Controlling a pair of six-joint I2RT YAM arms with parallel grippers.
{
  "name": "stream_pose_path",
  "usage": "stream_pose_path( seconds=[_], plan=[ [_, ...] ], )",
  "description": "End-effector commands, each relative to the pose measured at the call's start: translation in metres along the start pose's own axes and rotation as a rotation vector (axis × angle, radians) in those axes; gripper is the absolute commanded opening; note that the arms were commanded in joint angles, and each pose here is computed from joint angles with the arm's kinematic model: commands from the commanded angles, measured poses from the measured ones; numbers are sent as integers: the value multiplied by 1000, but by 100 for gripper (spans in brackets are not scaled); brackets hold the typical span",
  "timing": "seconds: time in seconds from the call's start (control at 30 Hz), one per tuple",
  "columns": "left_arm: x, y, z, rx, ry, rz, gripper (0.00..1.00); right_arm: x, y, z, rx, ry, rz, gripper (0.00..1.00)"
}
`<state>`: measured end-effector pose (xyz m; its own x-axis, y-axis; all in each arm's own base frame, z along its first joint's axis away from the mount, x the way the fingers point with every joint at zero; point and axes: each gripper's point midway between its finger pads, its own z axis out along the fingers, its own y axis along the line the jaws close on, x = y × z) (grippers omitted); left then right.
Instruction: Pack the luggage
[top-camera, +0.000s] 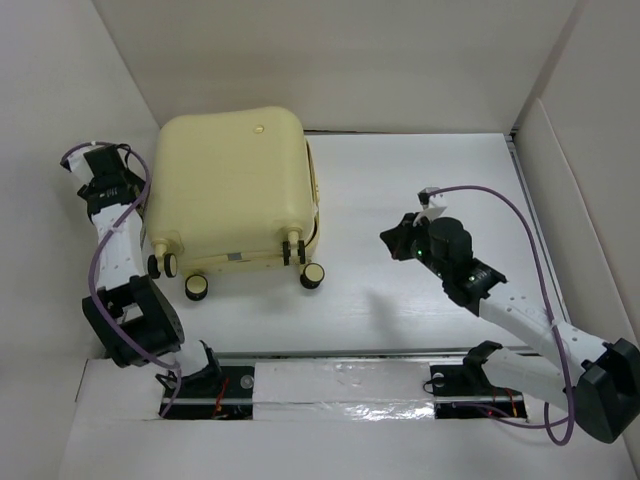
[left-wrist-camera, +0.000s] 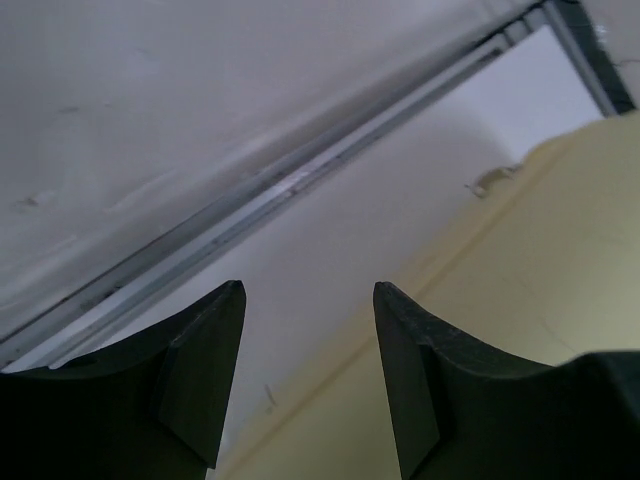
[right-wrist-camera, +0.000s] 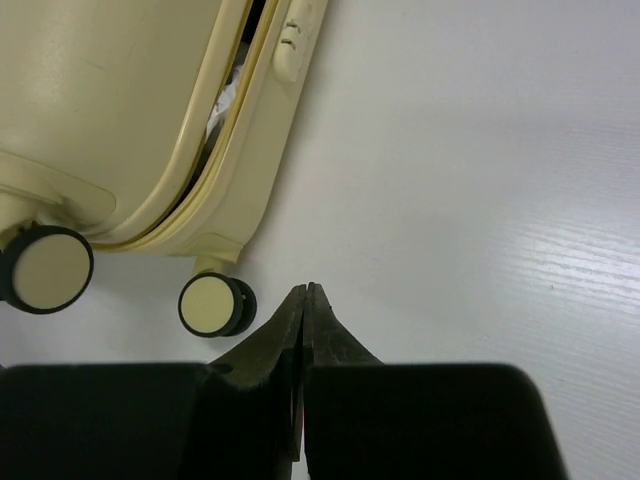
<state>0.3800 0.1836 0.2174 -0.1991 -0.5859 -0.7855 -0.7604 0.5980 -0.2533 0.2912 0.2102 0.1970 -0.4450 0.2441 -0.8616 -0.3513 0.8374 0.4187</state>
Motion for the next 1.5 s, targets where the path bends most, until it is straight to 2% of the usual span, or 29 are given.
stream_pose_path(
  seconds=[0.0, 0.1, 0.2, 0.23, 0.33, 0.4, 0.43, 0.53, 0.6, 0.77, 0.83, 0.9, 0.97, 1.0, 1.07, 1.1, 1.13, 1.17, 1.2, 1.23, 1.27, 1.3, 1.33, 1.4, 1.43, 1.47],
  plan=[
    [-16, 12, 11, -24, -17, -49, 51, -38, 15, -8, -24, -117, -3, 0],
    [8, 26, 32, -24, 58, -76, 51, -39, 13, -9, -16, -128, 5, 0],
    [31, 24, 45, -3, 140, -60, 50, -39, 13, -10, -14, -127, 6, 0],
    [51, 17, 52, 14, 203, -41, 49, -39, 13, -9, -15, -128, 6, 0],
    [93, 4, 50, 36, 288, -3, 48, -38, 11, -9, -5, -125, 8, 0],
    [111, -17, 41, 103, 303, -41, 48, -41, 8, -9, 14, -131, 7, 0],
    [134, -20, 26, 158, 351, -65, 48, -41, 6, -10, 27, -131, 7, 0],
    [163, -47, -9, 304, 361, -118, 47, -47, -4, -17, 83, -155, 9, 1],
    [184, -71, -38, 382, 362, -75, 47, -52, -12, -21, 121, -174, 15, 2],
    [220, -94, -114, 567, 340, -68, 47, -56, -29, -26, 172, -182, 40, 6],
    [230, -103, -152, 678, 349, -53, 48, -60, -31, -26, 176, -192, 56, 9],
    [250, -100, -170, 733, 375, -17, 48, -60, -33, -28, 186, -199, 63, 18],
    [244, -96, -186, 744, 317, 32, 50, -55, -42, -30, 222, -181, 67, 24],
    [236, -90, -187, 724, 278, 62, 51, -55, -46, -30, 238, -187, 80, 31],
    [183, -83, -190, 664, 97, 7, 53, -57, -57, -31, 269, -204, 105, 34],
    [160, -82, -191, 646, 21, -42, 59, -53, -61, -30, 277, -200, 128, 34],
    [135, -81, -195, 641, -56, -113, 62, -52, -62, -27, 270, -201, 141, 34],
    [105, -96, -206, 708, -130, -190, 64, -57, -65, -25, 268, -226, 159, 29],
    [87, -101, -204, 711, -166, -224, 65, -53, -68, -23, 264, -222, 174, 19],
    [95, -117, -188, 704, -115, -198, 65, -53, -66, -20, 246, -215, 180, 6],
    [69, -136, -195, 733, -131, -221, 65, -49, -71, -15, 261, -198, 184, 1],
    [56, -142, -177, 698, -126, -226, 65, -50, -78, -13, 283, -198, 193, 0],
    [56, -173, -161, 727, -43, -201, 65, -52, -81, -10, 296, -197, 196, 0],
    [45, -195, -138, 739, -8, -198, 65, -47, -93, -3, 329, -173, 210, 0],
    [56, -202, -99, 681, 39, -180, 65, -48, -93, 1, 329, -177, 213, 0],
    [32, -215, -95, 684, 8, -179, 65, -47, -97, 4, 336, -175, 215, 0]
  ],
)
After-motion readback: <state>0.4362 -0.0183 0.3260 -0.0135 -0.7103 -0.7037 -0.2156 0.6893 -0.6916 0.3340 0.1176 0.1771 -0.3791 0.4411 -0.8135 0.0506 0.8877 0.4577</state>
